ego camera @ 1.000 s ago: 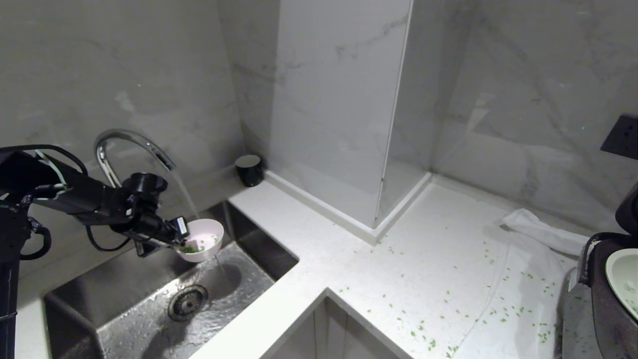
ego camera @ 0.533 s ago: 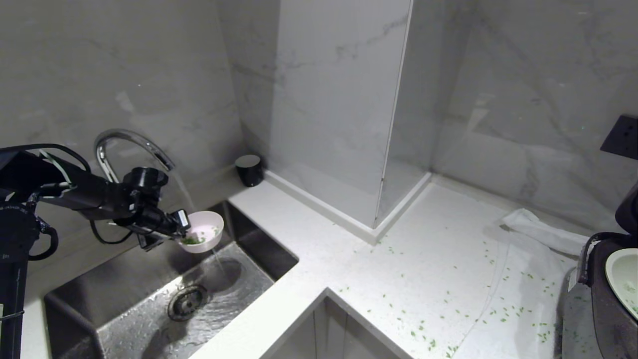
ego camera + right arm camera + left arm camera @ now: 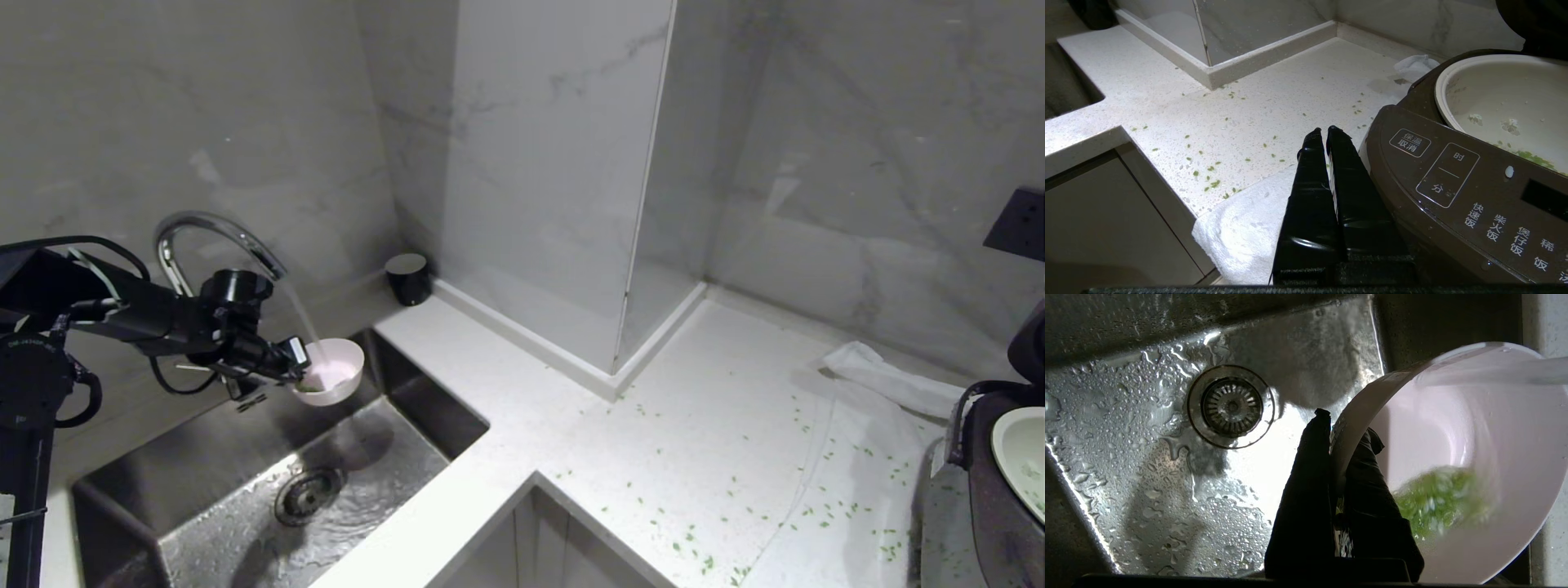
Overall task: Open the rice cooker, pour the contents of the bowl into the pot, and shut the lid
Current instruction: Fill a bowl with water from the tap
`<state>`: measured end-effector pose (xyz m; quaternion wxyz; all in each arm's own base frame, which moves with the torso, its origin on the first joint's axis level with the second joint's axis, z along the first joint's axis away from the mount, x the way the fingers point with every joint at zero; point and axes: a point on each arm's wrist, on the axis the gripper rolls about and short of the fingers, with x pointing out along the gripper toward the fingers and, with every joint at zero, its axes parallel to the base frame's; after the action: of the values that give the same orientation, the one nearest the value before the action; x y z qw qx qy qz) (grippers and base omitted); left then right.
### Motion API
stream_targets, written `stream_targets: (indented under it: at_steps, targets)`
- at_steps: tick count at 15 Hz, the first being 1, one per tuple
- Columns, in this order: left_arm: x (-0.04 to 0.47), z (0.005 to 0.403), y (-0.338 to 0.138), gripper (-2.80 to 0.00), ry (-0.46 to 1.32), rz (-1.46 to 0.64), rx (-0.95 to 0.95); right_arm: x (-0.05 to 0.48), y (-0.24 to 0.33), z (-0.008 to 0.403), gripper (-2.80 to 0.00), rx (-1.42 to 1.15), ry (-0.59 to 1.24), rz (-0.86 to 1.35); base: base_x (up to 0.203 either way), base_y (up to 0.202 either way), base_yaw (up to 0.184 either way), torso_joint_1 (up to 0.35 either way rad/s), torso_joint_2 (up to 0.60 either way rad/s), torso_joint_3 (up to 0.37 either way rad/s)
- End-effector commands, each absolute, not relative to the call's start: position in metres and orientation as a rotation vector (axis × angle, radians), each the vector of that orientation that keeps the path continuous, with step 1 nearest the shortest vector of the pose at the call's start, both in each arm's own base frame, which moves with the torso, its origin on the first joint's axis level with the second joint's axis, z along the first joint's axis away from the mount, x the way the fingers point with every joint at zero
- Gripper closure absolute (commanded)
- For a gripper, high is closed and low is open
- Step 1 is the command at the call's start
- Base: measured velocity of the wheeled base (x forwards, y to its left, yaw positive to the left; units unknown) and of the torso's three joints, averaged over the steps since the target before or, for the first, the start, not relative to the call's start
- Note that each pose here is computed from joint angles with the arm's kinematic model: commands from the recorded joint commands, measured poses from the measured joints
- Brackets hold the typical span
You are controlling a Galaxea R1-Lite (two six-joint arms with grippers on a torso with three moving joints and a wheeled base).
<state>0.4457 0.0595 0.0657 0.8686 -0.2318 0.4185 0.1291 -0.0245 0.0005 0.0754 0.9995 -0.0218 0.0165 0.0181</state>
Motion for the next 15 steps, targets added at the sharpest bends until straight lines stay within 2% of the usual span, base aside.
stream_targets:
  at_steps: [1, 15]
  targets:
    - [0.4462, 0.0648, 0.0608, 0.0, 0.875, 0.274, -0.491, -0.0245, 0.0005, 0.0753, 0.0, -0.044, 0.033, 0.038, 0.0, 0.0, 0.0, 0.0, 0.0, 0.0]
    - [0.4451, 0.0643, 0.0619, 0.0, 0.877, 0.285, -0.513, -0.0245, 0.0005, 0.0753, 0.0, -0.044, 0.033, 0.038, 0.0, 0.0, 0.0, 0.0, 0.0, 0.0]
